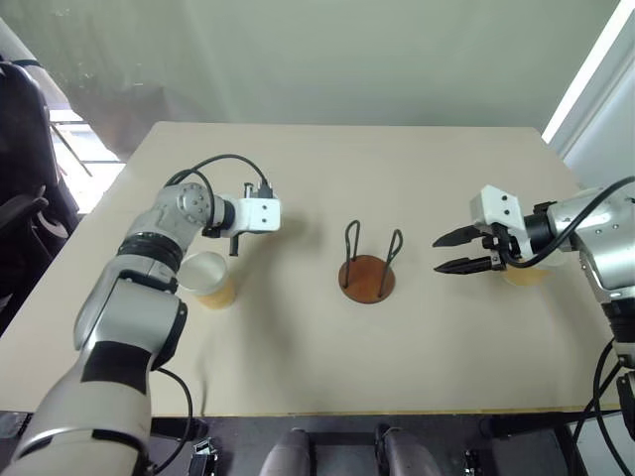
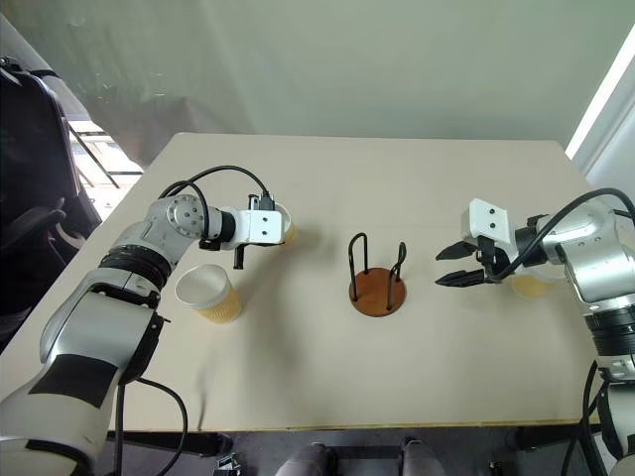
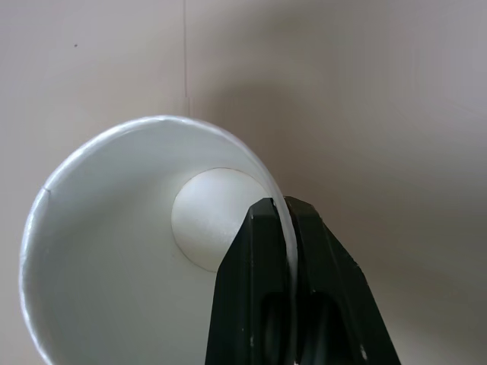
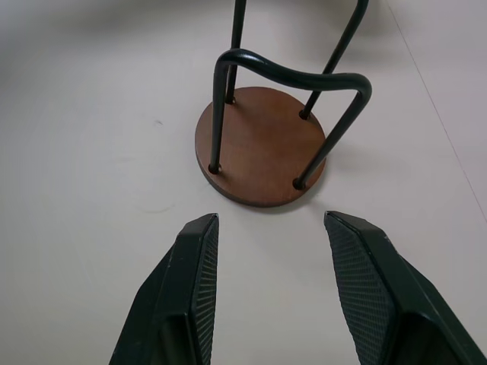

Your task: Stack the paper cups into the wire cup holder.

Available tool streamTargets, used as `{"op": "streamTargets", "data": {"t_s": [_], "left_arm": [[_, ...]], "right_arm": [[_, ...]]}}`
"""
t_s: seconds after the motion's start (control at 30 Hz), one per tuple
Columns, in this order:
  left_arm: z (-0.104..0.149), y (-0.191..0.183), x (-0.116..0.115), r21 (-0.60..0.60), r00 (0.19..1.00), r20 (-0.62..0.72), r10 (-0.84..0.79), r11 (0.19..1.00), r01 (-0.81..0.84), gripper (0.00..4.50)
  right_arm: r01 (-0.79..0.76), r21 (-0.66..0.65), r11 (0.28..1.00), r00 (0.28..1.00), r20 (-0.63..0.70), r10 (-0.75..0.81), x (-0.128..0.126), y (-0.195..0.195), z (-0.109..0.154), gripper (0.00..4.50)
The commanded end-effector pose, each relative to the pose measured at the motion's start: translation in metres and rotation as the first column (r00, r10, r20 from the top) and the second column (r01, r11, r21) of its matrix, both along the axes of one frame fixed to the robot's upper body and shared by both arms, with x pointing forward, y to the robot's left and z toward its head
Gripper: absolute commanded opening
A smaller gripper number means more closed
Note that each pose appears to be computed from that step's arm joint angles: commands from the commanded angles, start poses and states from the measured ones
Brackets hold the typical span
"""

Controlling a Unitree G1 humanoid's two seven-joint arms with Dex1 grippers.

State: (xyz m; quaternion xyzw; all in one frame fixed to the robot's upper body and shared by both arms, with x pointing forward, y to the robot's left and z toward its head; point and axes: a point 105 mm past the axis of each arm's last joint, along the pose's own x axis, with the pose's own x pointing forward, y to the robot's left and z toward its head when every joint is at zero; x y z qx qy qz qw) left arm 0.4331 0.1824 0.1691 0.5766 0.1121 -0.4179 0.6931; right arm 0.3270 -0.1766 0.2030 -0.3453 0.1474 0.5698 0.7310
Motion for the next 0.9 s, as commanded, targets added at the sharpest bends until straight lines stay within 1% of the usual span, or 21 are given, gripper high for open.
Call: {"op": "streamTargets", "data": {"t_s": [0.03, 0.23, 0.43, 0.6, 0.73, 0.8, 0.9], "left_arm": [[0.036, -0.005, 0.000, -0.053, 0.998, 0.056, -0.042, 0.998, 0.045, 0.06], [0.065, -0.018, -0.009, -0.159, 0.993, -0.010, -0.120, 0.980, 0.117, 0.06], [0.085, -0.033, -0.018, -0.198, 0.976, -0.051, -0.212, 0.960, 0.198, 0.06], [0.110, -0.053, -0.029, -0.225, 0.946, -0.069, -0.317, 0.929, 0.294, 0.06], [0.139, -0.076, -0.042, -0.271, 0.901, -0.075, -0.427, 0.878, 0.394, 0.06], [0.152, -0.086, -0.047, -0.272, 0.883, -0.064, -0.465, 0.859, 0.433, 0.06], [0.158, -0.094, -0.050, -0.259, 0.873, -0.055, -0.484, 0.851, 0.456, 0.06]], "right_arm": [[-0.026, 0.025, 0.999, 0.997, 0.077, 0.024, -0.002, -0.005, 0.026, 2.22], [-0.074, 0.034, 0.997, 0.991, 0.113, 0.070, -0.005, -0.008, 0.036, 2.22], [-0.116, 0.053, 0.992, 0.980, 0.169, 0.105, -0.003, -0.001, 0.055, 2.22], [-0.123, 0.042, 0.992, 0.980, 0.163, 0.115, -0.005, -0.001, 0.054, 2.22], [-0.126, 0.037, 0.991, 0.981, 0.155, 0.119, -0.008, 0.000, 0.054, 2.22], [-0.129, 0.035, 0.991, 0.983, 0.135, 0.124, -0.011, 0.000, 0.054, 2.22], [-0.127, 0.035, 0.991, 0.984, 0.128, 0.122, -0.013, 0.000, 0.055, 2.22]]}}
